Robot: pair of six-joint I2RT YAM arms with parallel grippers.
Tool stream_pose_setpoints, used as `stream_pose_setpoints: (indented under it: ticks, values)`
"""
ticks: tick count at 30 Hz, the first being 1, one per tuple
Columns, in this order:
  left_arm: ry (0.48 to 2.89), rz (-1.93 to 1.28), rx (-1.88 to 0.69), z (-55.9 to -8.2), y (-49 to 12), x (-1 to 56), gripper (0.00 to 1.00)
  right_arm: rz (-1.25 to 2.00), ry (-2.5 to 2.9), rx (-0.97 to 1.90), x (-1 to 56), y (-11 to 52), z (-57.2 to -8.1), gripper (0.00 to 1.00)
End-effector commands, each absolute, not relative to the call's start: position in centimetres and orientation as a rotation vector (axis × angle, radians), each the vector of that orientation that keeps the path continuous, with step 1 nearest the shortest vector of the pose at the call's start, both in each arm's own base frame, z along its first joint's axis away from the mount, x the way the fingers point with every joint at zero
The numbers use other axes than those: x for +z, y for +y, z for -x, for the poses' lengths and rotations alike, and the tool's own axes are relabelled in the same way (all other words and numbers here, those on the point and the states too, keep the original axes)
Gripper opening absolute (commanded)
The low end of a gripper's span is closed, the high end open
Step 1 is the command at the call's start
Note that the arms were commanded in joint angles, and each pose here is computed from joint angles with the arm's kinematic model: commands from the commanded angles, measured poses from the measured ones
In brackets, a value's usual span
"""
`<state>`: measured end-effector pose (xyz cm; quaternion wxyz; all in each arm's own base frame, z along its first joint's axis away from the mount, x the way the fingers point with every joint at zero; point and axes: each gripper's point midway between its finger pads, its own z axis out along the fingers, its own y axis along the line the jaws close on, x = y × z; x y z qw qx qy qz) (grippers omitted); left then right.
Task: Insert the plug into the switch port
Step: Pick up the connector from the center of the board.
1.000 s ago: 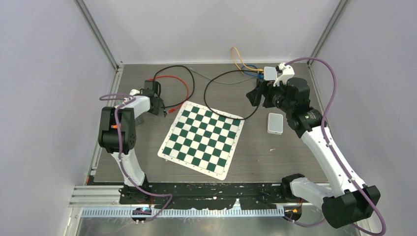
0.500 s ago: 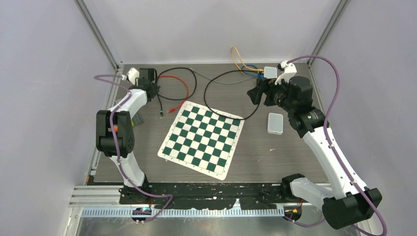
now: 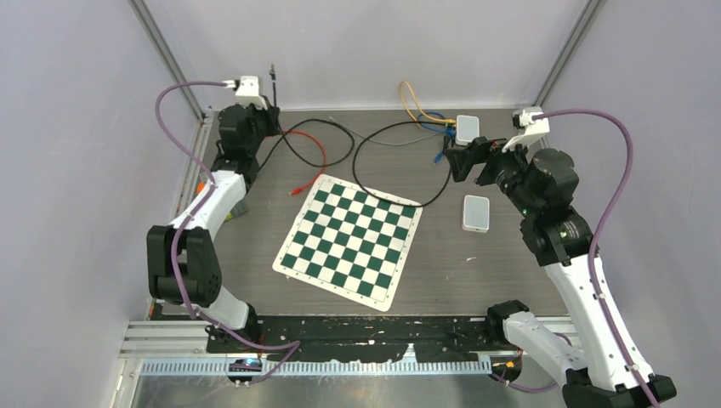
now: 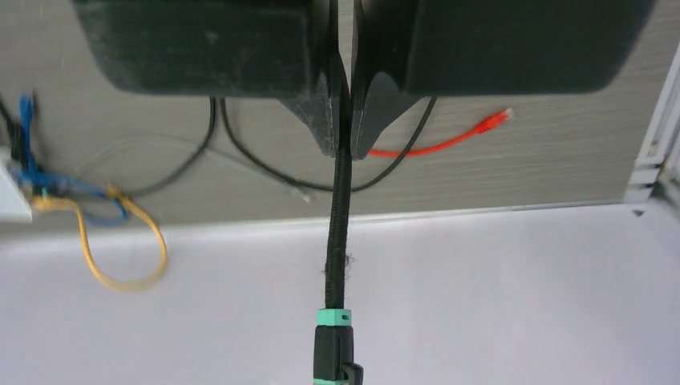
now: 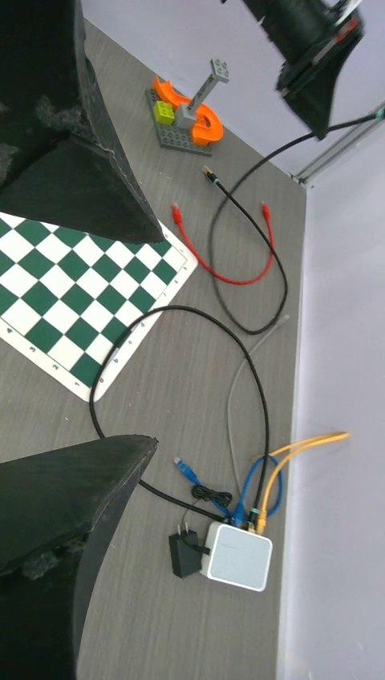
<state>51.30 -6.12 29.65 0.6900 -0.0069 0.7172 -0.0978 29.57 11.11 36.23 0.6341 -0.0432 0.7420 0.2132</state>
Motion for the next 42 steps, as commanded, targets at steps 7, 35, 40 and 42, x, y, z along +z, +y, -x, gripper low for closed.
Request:
stream_pose_setpoints:
  ticks: [7,35,40,42]
  values:
    - [1.393,-0.798,-0.154,-46.9,-15.7,28.6,0.00,0.120,1.610,0.473,38.7,11.5,-32.1,0.95]
    - [1.150,-1.239,-0.026,-41.5,-25.5,23.5,0.00,-0.030,1.934,1.272,29.4,27.2,-39.8,0.54]
    - [1.141,-1.247,-0.025,-41.2,-25.6,23.3,0.00,-0.047,1.946,1.268,28.5,27.5,-40.5,0.50]
    - [1.138,-1.238,-0.014,-41.2,-25.4,23.3,0.00,-0.050,1.948,1.277,28.3,27.6,-40.6,0.48]
